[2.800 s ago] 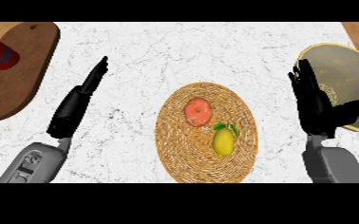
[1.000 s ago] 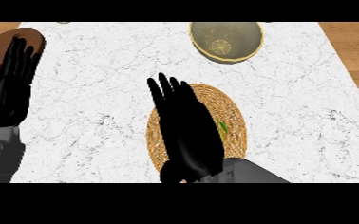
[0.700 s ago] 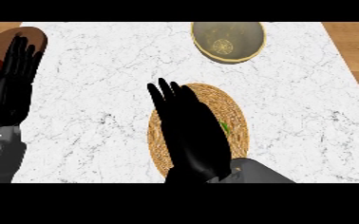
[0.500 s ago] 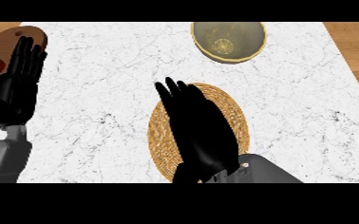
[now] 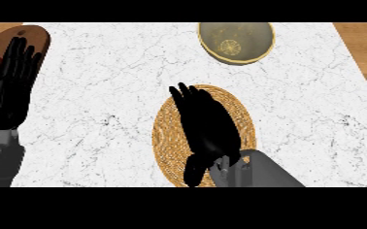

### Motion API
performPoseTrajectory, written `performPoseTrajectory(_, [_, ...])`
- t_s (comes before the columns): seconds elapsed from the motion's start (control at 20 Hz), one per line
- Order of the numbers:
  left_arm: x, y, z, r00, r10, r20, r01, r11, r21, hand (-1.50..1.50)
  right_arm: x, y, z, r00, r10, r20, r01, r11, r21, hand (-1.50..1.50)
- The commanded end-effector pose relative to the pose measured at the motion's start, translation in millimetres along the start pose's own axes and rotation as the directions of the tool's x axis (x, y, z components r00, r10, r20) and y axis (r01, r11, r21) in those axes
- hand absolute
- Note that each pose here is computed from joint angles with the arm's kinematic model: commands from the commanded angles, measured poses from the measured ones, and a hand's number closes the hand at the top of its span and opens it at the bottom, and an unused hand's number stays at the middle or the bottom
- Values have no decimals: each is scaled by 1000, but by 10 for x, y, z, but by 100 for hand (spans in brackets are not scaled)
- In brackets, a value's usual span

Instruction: Pick the squash from the placemat and place it in the bowl

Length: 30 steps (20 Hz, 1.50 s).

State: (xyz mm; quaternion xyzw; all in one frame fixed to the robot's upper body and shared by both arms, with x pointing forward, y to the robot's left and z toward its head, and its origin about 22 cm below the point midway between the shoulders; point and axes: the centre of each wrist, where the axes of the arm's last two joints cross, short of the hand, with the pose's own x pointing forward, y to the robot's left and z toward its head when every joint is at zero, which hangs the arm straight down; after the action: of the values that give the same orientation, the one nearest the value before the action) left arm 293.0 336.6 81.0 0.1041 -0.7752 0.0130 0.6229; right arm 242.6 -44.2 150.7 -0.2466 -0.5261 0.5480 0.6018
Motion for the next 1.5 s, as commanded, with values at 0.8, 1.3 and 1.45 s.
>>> performPoseTrajectory(0.8, [127, -122, -22, 1000, 6, 20, -7, 1000, 6, 0, -382, 317, -360, 997, 17, -74, -17, 1000, 5, -150])
performPoseTrajectory(1.3, [85, 12, 69, 1000, 5, -16, -5, 1000, 1, 0, -647, 515, -716, 993, 36, -111, -32, 999, 36, -150])
performPoseTrajectory(1.45, [-72, -137, -5, 1000, -4, 13, 4, 1000, -12, 0, -558, 549, -684, 994, 44, -104, -39, 998, 49, -150])
